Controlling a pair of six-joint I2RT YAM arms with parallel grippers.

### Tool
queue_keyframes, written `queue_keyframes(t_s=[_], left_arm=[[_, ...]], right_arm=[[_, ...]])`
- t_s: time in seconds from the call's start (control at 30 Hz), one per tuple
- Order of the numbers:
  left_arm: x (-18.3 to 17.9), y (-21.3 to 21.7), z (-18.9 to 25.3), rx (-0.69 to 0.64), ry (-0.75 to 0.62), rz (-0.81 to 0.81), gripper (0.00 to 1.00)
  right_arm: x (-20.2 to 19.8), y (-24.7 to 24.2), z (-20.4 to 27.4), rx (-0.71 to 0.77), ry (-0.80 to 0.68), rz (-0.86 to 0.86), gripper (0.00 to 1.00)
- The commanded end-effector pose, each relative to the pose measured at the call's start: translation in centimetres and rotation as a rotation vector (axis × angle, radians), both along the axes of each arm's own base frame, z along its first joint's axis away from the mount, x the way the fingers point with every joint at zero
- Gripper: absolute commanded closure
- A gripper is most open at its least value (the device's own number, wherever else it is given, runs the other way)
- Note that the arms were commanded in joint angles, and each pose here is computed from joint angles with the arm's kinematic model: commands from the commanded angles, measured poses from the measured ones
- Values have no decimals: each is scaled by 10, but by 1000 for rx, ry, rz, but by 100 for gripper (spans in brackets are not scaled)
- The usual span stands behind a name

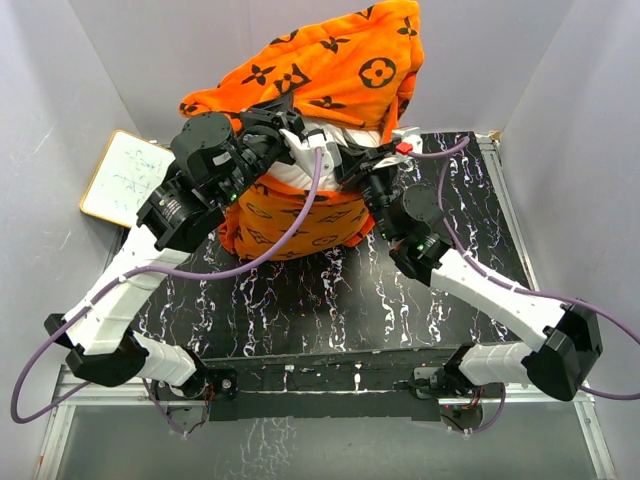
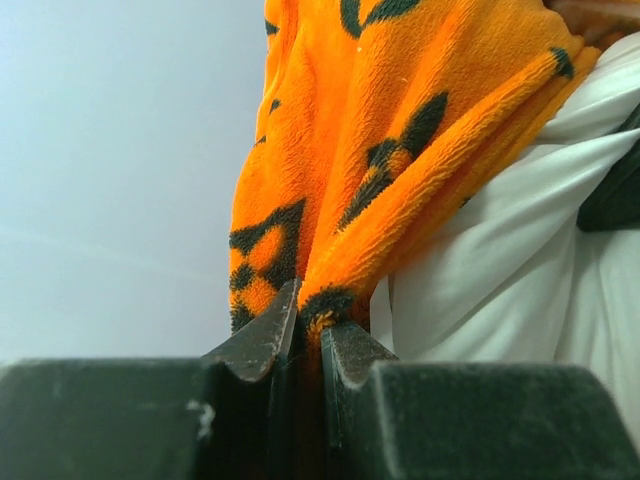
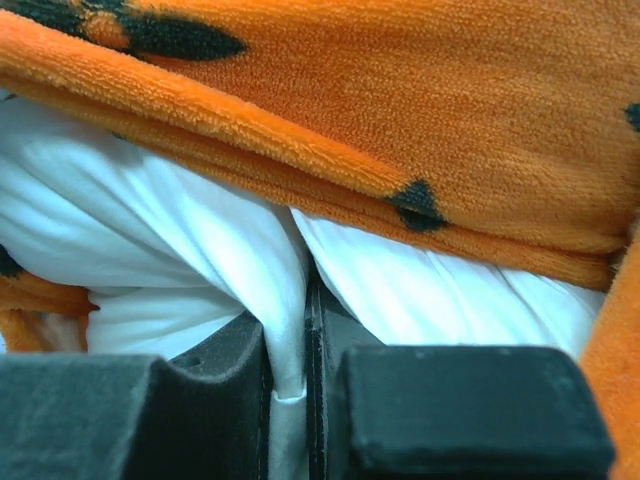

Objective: Remove the pillowcase from the pillow
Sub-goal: Remove the pillow from the pillowcase.

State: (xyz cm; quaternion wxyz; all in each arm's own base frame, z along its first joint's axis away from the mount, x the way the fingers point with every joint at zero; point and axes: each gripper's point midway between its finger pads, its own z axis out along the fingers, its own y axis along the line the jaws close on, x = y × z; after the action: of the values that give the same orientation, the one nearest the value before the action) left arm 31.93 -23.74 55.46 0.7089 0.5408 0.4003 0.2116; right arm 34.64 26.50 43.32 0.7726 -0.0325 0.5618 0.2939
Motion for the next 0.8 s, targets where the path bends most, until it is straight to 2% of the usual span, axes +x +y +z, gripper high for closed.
queue_keyframes(t_s=[0.0,0.13,0.23,0.3,0.4,0.57,0.63,0.77], left_arm=[[-86,178,166,-521,-386,371,99],[-77,179,162,-573,-348,407,89],[-58,167,138,-575,-238,426,79],[-41,153,104,-554,-90,433,74],[-20,115,27,-448,230,403,69],[-22,71,-52,-368,593,331,64],[-32,51,-77,-353,747,264,65],[-65,16,-123,-331,1066,125,76]], right_arm=[[42,-137,-85,-155,264,-585,92],[26,-151,-81,-125,247,-584,92],[11,-151,-76,-83,213,-516,92],[0,-146,-73,-74,179,-454,92],[-13,-140,-76,-98,138,-374,92],[-30,-129,-75,-136,113,-263,92],[-35,-124,-66,-148,87,-224,92],[-53,-109,-25,-177,-33,-114,92]])
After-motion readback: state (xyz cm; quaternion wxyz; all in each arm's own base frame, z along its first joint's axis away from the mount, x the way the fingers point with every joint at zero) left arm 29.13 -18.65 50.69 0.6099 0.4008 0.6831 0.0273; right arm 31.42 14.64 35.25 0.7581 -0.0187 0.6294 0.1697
